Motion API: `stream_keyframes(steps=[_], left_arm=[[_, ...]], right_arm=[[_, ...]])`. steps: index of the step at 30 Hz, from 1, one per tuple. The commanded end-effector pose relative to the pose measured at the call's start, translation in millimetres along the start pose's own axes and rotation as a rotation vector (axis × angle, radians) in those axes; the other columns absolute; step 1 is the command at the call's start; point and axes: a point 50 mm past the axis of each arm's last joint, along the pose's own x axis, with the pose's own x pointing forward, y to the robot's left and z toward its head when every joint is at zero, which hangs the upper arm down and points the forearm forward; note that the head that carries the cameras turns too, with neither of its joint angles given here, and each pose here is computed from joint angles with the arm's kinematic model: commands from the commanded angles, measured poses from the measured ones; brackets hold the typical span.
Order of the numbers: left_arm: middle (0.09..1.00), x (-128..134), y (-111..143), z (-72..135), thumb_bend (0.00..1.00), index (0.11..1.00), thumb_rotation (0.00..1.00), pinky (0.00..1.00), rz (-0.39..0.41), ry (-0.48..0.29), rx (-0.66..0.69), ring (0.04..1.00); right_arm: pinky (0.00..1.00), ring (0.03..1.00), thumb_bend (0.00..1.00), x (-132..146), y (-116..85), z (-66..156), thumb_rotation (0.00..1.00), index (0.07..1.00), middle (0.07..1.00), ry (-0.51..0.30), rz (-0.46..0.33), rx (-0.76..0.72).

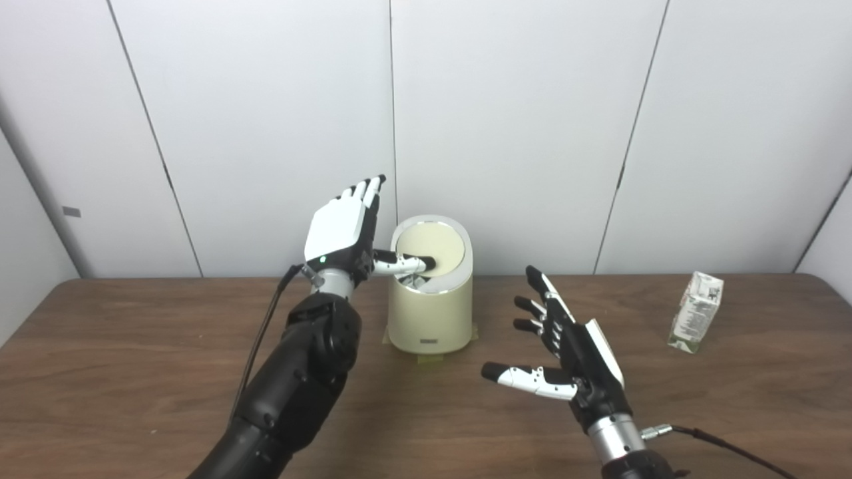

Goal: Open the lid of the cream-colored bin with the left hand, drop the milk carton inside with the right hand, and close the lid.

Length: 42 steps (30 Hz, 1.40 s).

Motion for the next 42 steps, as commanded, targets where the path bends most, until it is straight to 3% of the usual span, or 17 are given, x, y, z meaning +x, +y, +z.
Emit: stream_keyframes(steps=[1, 6, 12, 16, 24, 28, 34, 39, 42], left_arm=[[1.000, 10.9, 24.2, 15.1, 1.00, 1.000, 0.24, 1.00, 0.064, -0.059, 0.105, 1.000], [1.000, 4.6, 20.6, 16.8, 1.00, 1.000, 0.27, 1.00, 0.030, -0.094, 0.218, 1.000], [1.000, -2.1, 10.2, 12.1, 1.00, 1.000, 0.33, 1.00, -0.040, -0.155, 0.526, 1.000], [1.000, -7.8, 6.3, 6.4, 1.00, 1.000, 0.32, 1.00, -0.058, -0.182, 0.553, 1.000], [1.000, -12.4, 30.8, 3.6, 1.00, 1.000, 0.41, 1.00, 0.065, -0.077, 0.033, 1.000], [1.000, -11.0, 42.8, -6.1, 1.00, 1.000, 0.41, 0.96, 0.129, -0.057, -0.074, 1.000], [1.000, -20.0, 55.3, -25.2, 1.00, 1.000, 0.43, 0.99, 0.205, -0.004, -0.194, 1.000], [1.000, -43.3, 60.1, -43.1, 1.00, 1.000, 0.42, 1.00, 0.211, 0.030, -0.423, 1.000], [1.000, -69.5, 55.3, -58.7, 0.96, 1.000, 0.41, 0.97, 0.165, 0.029, -0.626, 1.000]], right_arm=[[0.78, 0.881, 0.85, 7.7, -1.0, 20.4, 0.26, 0.953, 0.980, -0.086, -0.008, 0.001], [0.78, 0.877, 0.84, 7.6, -1.0, 20.9, 0.26, 0.951, 0.978, -0.086, -0.010, -0.005], [0.78, 0.877, 0.84, 7.4, -1.2, 20.5, 0.27, 0.951, 0.979, -0.083, -0.008, -0.001], [0.77, 0.870, 0.85, 7.0, -1.1, 21.4, 0.27, 0.947, 0.973, -0.075, -0.012, -0.003], [0.78, 0.880, 0.84, 5.9, -1.3, 18.9, 0.27, 0.949, 0.975, -0.069, -0.006, -0.001], [0.78, 0.883, 0.84, 5.3, -1.8, 17.8, 0.28, 0.953, 0.976, -0.066, -0.002, -0.002], [0.78, 0.883, 0.83, 4.6, -2.5, 16.3, 0.28, 0.952, 0.980, -0.071, 0.002, -0.009], [0.78, 0.870, 0.85, 4.0, -4.2, 16.3, 0.30, 0.951, 0.971, -0.065, 0.000, -0.015], [0.78, 0.873, 0.84, 3.7, -5.7, 17.1, 0.29, 0.953, 0.974, -0.062, -0.001, -0.011]])
